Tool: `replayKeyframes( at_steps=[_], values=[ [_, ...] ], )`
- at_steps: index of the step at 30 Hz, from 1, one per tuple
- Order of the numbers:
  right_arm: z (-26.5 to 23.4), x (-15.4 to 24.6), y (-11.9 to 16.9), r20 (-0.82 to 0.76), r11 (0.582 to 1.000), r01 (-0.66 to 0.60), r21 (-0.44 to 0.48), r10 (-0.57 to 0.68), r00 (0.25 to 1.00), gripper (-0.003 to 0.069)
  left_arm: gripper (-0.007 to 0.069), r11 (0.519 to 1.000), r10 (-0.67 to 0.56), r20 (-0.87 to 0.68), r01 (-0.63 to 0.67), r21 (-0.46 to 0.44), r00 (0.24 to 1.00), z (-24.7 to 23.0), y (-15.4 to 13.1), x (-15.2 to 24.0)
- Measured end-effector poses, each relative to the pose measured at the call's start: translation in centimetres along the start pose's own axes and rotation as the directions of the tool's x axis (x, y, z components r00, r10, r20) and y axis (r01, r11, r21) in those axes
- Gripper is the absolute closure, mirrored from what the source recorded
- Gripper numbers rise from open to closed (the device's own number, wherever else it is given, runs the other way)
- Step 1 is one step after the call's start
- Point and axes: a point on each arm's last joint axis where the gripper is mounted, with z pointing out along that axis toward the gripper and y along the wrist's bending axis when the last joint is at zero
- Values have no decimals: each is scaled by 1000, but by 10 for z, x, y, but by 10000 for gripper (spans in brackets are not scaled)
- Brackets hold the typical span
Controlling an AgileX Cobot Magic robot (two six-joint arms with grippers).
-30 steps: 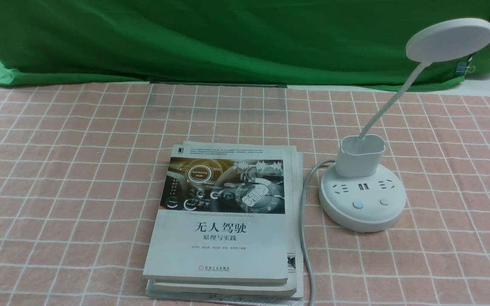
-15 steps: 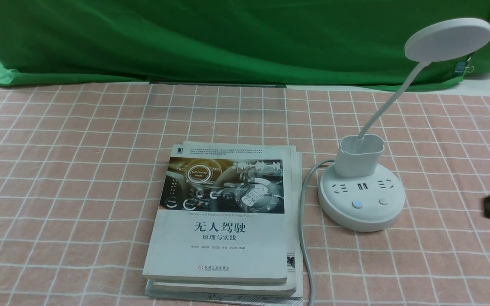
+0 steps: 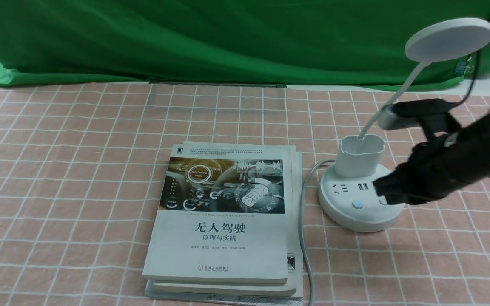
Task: Turn on the table lamp on the pink coffee tablecloth with your hand.
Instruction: 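Press the button on the base of the white desk lamp with the right gripper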
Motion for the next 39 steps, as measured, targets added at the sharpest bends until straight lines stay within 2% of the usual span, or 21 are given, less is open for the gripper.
replayKeyframes(
  at_steps=[11, 39],
  values=[
    [24, -19, -7, -14, 999, 23, 24, -23, 1000, 626, 606, 1000, 1, 0, -1, 0, 1000, 0, 0, 0],
    [41, -19, -16, -42, 999, -17, 43, 18, 999, 626, 606, 1000, 0, 0, 0, 0, 1000, 0, 0, 0]
  ],
)
